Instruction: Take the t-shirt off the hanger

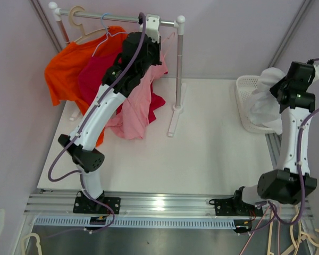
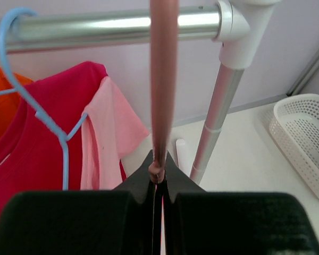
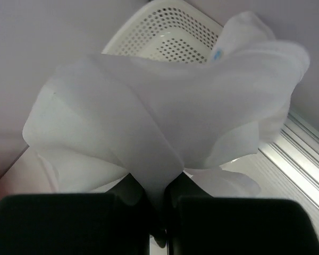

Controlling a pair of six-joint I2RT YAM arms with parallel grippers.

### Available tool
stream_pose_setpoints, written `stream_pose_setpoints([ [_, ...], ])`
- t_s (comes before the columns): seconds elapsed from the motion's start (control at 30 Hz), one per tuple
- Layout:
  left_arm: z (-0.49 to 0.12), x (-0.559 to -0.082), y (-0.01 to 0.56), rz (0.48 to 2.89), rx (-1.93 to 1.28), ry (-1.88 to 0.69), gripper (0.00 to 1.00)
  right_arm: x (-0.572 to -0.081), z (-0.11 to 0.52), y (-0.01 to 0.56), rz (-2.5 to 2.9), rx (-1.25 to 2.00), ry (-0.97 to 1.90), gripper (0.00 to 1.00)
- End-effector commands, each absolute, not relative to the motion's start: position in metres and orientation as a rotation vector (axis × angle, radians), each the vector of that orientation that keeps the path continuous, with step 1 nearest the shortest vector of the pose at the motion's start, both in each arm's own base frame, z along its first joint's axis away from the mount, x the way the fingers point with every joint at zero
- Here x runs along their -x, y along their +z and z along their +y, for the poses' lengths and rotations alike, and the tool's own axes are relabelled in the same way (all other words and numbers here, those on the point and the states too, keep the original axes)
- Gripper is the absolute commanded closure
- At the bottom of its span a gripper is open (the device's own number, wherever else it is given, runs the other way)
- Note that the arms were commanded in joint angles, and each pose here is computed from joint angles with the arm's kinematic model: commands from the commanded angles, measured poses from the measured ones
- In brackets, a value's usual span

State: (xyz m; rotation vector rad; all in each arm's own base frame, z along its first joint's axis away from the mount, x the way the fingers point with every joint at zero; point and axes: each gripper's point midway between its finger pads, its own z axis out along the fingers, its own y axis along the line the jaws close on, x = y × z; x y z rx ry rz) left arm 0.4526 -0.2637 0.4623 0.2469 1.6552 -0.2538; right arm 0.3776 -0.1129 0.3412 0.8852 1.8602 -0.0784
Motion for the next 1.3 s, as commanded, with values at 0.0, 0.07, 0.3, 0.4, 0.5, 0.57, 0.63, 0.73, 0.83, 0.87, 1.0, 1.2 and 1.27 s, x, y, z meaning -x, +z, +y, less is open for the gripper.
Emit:
stream_pose_setpoints([
  [0.0,-0.268,-0.476,0.484,1.564,-0.232,-0.23,0.99,-0.398,-0.133,0.352,1.801,-0.905,0.042,1.0],
  [0.07,-0.267,-0.486,0.482,1.553,-0.238,-0.185,0.99,-0.421,-0.153,0.343,1.799,-0.932,0.074,1.0],
  [0.3,-0.276,-0.509,0.463,1.547,-0.225,-0.207,0.99,-0.441,-0.169,0.324,1.879,-1.003,0.041,0.36],
  [0.4,-0.278,-0.515,0.459,1.548,-0.225,-0.218,0.99,-0.428,-0.168,0.299,1.917,-1.055,0.009,0.01],
  [0.5,-0.278,-0.521,0.459,1.536,-0.221,-0.213,0.99,-0.425,-0.166,0.31,1.832,-0.999,0.003,0.01],
  [0.57,-0.273,-0.522,0.467,1.515,-0.19,-0.207,0.99,-0.417,-0.157,0.322,1.804,-0.94,0.026,0.01],
  [0.63,-0.271,-0.522,0.476,1.49,-0.175,-0.213,0.99,-0.412,-0.15,0.331,1.796,-0.905,0.042,0.0],
  [0.73,-0.272,-0.52,0.488,1.451,-0.173,-0.238,0.99,-0.409,-0.147,0.336,1.797,-0.889,0.042,0.01],
  [0.83,-0.276,-0.523,0.492,1.427,-0.187,-0.244,0.99,-0.408,-0.142,0.339,1.796,-0.868,0.071,0.0],
  [0.87,-0.28,-0.524,0.492,1.418,-0.203,-0.256,0.99,-0.407,-0.139,0.34,1.8,-0.86,0.08,0.01],
  [1.0,-0.293,-0.535,0.479,1.411,-0.249,-0.28,0.99,-0.406,-0.121,0.344,1.812,-0.811,0.124,0.0],
  [1.2,-0.312,-0.539,0.457,1.447,-0.327,-0.335,0.99,-0.395,-0.104,0.362,1.769,-0.751,0.146,0.0],
  [1.27,-0.31,-0.54,0.446,1.487,-0.322,-0.321,0.93,-0.394,-0.098,0.367,1.768,-0.735,0.159,0.0],
])
